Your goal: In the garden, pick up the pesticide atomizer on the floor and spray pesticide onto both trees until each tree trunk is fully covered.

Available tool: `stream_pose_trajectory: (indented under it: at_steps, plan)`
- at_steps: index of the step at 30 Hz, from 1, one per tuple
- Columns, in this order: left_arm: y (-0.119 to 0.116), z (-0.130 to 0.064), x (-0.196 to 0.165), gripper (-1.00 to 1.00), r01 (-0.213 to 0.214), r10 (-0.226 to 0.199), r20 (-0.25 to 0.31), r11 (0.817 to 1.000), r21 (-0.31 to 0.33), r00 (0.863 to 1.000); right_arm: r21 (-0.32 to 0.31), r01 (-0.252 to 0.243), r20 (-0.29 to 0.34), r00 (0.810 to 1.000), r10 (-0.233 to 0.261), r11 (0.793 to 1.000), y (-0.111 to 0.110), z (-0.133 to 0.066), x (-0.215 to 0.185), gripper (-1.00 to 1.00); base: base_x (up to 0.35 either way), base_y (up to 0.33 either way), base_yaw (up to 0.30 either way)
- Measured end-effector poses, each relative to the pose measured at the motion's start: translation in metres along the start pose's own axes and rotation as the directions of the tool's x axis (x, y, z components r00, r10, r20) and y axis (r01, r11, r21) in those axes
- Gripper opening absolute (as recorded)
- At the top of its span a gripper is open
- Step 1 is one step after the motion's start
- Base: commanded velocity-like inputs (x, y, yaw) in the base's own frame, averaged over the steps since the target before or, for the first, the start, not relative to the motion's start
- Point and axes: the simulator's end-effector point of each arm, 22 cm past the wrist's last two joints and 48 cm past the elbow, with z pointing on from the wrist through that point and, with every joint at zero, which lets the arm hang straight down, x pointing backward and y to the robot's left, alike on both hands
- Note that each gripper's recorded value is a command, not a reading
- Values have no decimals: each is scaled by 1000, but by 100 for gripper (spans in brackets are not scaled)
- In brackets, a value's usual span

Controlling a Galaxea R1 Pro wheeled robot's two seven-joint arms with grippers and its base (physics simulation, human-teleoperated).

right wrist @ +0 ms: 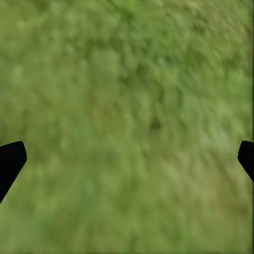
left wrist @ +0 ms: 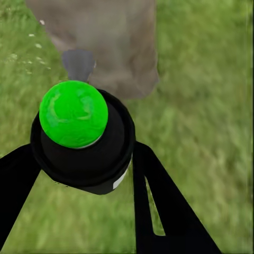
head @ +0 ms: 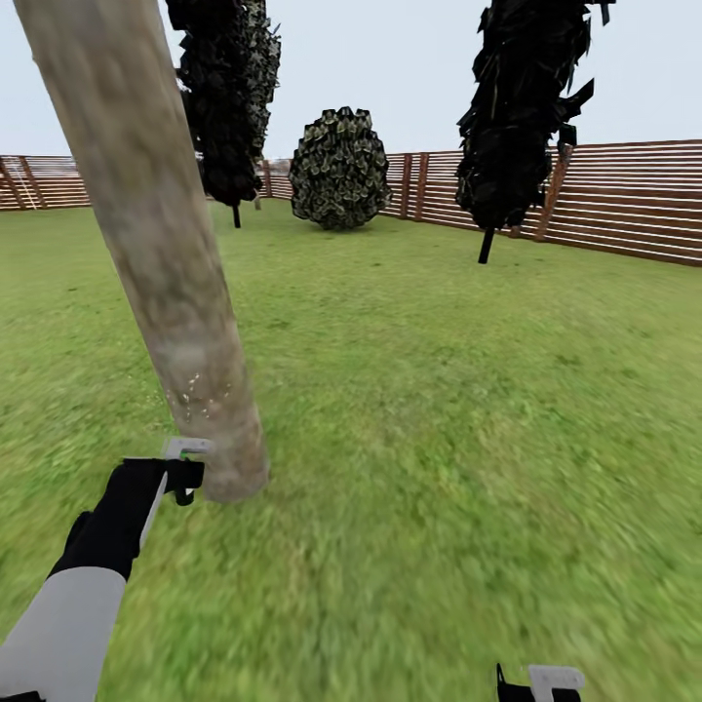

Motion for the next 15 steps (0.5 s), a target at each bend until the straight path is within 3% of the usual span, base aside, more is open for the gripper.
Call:
stream_pose_trajectory:
  at_steps: [2, 8, 15]
  plan:
    - [-15, 2, 2, -100, -3, 4, -5, 1000, 17, 1000, 0, 0, 0, 1000, 0, 1000, 0, 0, 0, 100, 1, -13, 239]
    - [2, 5, 29, -100, -13, 13, -41, 1000, -11, 999, 0, 0, 0, 1000, 0, 1000, 0, 0, 0, 100, 10, -2, 179]
    - [-16, 7, 32, -100, -7, 7, -43, 1000, 14, 999, 1, 0, 0, 1000, 0, 1000, 0, 0, 0, 100, 280, -29, 52]
